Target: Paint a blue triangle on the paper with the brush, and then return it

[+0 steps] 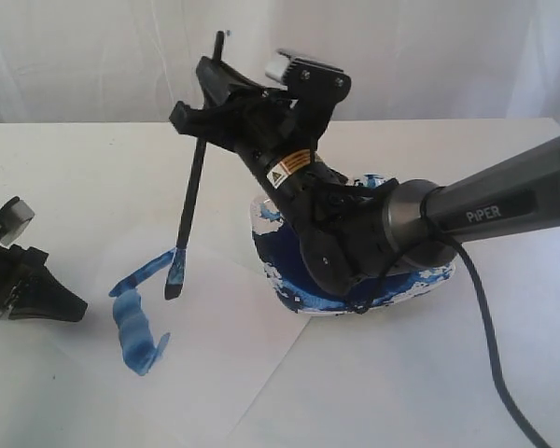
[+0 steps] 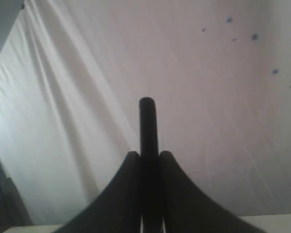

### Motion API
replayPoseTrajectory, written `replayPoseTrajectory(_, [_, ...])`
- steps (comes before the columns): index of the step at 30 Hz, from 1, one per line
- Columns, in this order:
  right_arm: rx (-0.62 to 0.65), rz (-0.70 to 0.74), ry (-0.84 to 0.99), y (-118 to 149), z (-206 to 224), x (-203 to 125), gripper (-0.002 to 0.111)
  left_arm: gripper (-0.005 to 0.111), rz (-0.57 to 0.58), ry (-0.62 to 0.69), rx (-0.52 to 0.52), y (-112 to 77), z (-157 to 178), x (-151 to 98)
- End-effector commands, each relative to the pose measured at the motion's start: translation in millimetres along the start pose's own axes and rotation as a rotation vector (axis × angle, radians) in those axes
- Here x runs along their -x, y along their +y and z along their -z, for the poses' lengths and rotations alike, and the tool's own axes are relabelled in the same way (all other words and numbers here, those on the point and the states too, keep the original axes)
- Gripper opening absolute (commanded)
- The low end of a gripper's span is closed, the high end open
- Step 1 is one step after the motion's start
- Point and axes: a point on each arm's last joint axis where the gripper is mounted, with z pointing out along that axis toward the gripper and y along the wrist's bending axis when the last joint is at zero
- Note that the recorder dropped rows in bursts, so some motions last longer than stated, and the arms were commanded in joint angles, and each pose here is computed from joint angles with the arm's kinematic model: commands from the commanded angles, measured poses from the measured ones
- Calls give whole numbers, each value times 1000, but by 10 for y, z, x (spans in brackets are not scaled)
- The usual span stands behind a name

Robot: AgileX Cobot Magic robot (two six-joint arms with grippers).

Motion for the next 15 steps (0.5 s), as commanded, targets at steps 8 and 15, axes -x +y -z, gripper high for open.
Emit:
replayPoseTrajectory(8, [-51,23,-162,-72,-236,319,0,0,-2,1,6,9,-14,-8])
replayPoseTrajectory(15, [-96,45,-172,-217,-435,222,0,0,-3,2,9,11,-14,-9])
